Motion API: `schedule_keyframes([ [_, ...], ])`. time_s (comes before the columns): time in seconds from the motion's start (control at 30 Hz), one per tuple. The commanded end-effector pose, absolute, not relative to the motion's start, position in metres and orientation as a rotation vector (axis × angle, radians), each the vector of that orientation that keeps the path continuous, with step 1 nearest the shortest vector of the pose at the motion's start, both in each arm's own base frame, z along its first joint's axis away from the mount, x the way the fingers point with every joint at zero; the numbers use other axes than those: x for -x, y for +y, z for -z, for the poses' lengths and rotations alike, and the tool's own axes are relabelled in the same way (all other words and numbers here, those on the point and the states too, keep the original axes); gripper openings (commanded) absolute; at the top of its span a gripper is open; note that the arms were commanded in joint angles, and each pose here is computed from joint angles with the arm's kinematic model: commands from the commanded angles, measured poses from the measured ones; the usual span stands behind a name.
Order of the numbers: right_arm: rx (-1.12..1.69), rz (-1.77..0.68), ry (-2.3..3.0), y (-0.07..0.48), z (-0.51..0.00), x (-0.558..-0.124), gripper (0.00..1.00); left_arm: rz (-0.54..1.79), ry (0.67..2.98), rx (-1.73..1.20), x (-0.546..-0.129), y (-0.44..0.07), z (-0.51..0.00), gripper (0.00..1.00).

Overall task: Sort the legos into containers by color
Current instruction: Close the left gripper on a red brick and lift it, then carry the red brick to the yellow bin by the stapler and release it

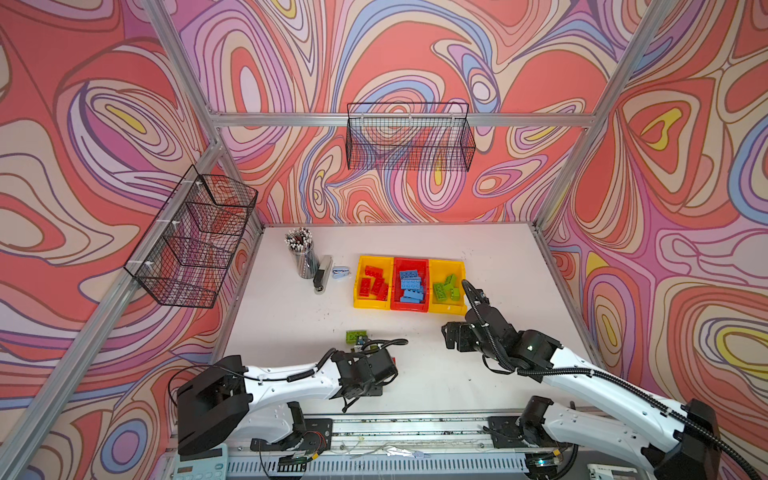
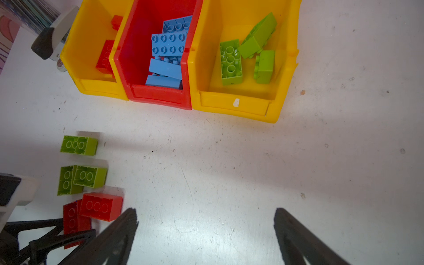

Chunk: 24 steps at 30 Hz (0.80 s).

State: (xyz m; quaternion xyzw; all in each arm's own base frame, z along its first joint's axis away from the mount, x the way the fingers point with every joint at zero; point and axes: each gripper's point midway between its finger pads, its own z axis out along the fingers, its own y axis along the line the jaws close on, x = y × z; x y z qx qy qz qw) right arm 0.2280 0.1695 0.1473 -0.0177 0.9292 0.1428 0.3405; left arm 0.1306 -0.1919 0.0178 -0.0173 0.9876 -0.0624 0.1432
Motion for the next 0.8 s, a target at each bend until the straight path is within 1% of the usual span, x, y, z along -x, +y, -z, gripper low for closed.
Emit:
schedule_keyframes([
  [0.0,0.04,-0.348,2.403,0.163,-0.147,-0.227,0.98,0.17,2.843,0.066,-0.133,-0.194,-0.02,0.61],
  [0.1,0.042,-0.347,2.402,0.163,-0.146,-0.226,0.98,0.133,2.833,0.059,-0.134,-0.189,-0.022,0.59],
  [0.2,0.044,-0.348,2.401,0.163,-0.145,-0.227,0.98,0.063,2.817,0.049,-0.137,-0.179,-0.023,0.54],
  [0.33,0.054,-0.348,2.413,0.165,-0.14,-0.226,0.98,0.032,2.822,0.058,-0.138,-0.17,-0.02,0.46],
  [0.37,0.056,-0.35,2.415,0.166,-0.14,-0.226,0.98,0.026,2.824,0.06,-0.138,-0.168,-0.019,0.43],
  [0.47,0.054,-0.357,2.41,0.165,-0.14,-0.226,0.98,0.024,2.83,0.061,-0.138,-0.167,-0.022,0.26],
  [0.6,0.051,-0.364,2.398,0.164,-0.144,-0.225,0.98,0.017,2.836,0.04,-0.137,-0.168,-0.035,0.1],
  [0.7,0.051,-0.368,2.389,0.163,-0.146,-0.224,0.98,0.027,2.827,0.021,-0.139,-0.171,-0.052,0.04],
  [0.77,0.052,-0.374,2.385,0.163,-0.147,-0.224,0.98,0.025,2.801,0.016,-0.143,-0.17,-0.066,0.02],
])
